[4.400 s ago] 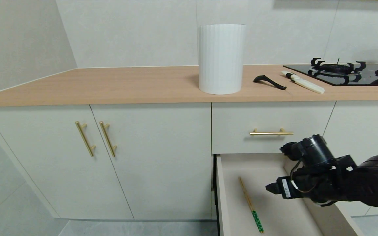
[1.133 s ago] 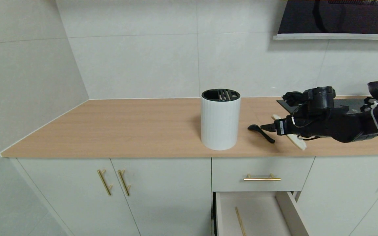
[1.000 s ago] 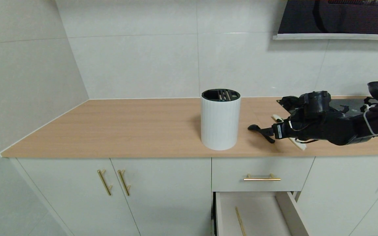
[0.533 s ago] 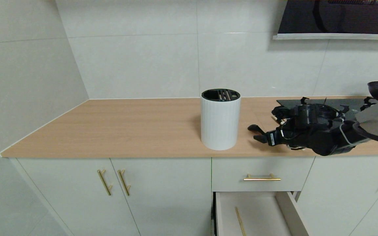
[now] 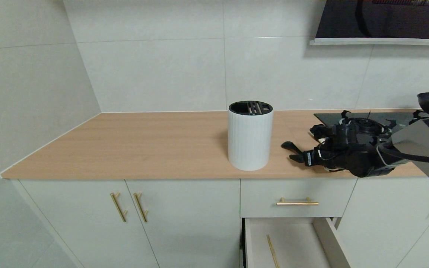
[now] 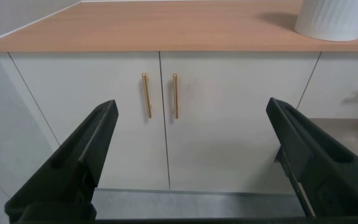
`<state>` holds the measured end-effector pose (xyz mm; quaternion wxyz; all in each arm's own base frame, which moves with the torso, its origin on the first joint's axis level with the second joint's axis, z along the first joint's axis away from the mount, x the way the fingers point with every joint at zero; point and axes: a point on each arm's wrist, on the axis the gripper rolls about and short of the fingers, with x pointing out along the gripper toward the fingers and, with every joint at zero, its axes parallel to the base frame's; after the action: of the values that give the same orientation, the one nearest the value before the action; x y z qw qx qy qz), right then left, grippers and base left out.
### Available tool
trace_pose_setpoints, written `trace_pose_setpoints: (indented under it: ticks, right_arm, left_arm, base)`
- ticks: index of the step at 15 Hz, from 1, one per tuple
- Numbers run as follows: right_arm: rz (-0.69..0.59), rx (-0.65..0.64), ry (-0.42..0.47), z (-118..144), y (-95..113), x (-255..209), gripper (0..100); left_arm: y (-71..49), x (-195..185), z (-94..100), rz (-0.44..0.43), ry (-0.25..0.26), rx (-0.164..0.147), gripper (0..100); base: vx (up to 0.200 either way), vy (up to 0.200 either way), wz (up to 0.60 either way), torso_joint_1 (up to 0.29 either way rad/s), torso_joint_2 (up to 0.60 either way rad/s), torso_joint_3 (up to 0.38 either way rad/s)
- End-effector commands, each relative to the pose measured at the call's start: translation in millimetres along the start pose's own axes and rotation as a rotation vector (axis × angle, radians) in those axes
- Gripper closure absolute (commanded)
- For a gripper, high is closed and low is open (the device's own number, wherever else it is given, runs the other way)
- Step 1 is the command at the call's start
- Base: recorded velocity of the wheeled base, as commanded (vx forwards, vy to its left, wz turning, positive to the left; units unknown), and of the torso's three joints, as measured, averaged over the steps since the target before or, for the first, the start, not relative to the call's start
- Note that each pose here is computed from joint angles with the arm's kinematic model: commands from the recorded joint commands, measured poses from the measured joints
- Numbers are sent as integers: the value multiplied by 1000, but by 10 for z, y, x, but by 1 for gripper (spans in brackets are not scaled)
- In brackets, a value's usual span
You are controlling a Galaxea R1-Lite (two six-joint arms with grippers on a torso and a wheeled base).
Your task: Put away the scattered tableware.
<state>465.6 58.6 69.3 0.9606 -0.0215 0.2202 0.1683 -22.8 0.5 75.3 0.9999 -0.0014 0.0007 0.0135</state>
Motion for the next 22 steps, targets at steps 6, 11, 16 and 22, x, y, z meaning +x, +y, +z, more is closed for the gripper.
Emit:
trace_pose_setpoints:
  ticks: [6,11,16,22]
  right_arm:
    - [-3,1,25,-109,-17,80,100]
    - [1,-3,34,-139,10,96,100]
    - [-26,-4,31,-117,10,95,100]
    - [-229,90,48,340,352,-404,100]
  left_arm:
    - [0,0,0,1,0,0,0]
    - [0,0,-1,1,2,0,0]
    - [0,0,-1,1,2,0,0]
    - [0,0,0,1,0,0,0]
  base:
    - [0,0,0,0,0,0]
    - [0,0,0,0,0,0]
    - [0,0,0,0,0,0]
    - [0,0,0,0,0,0]
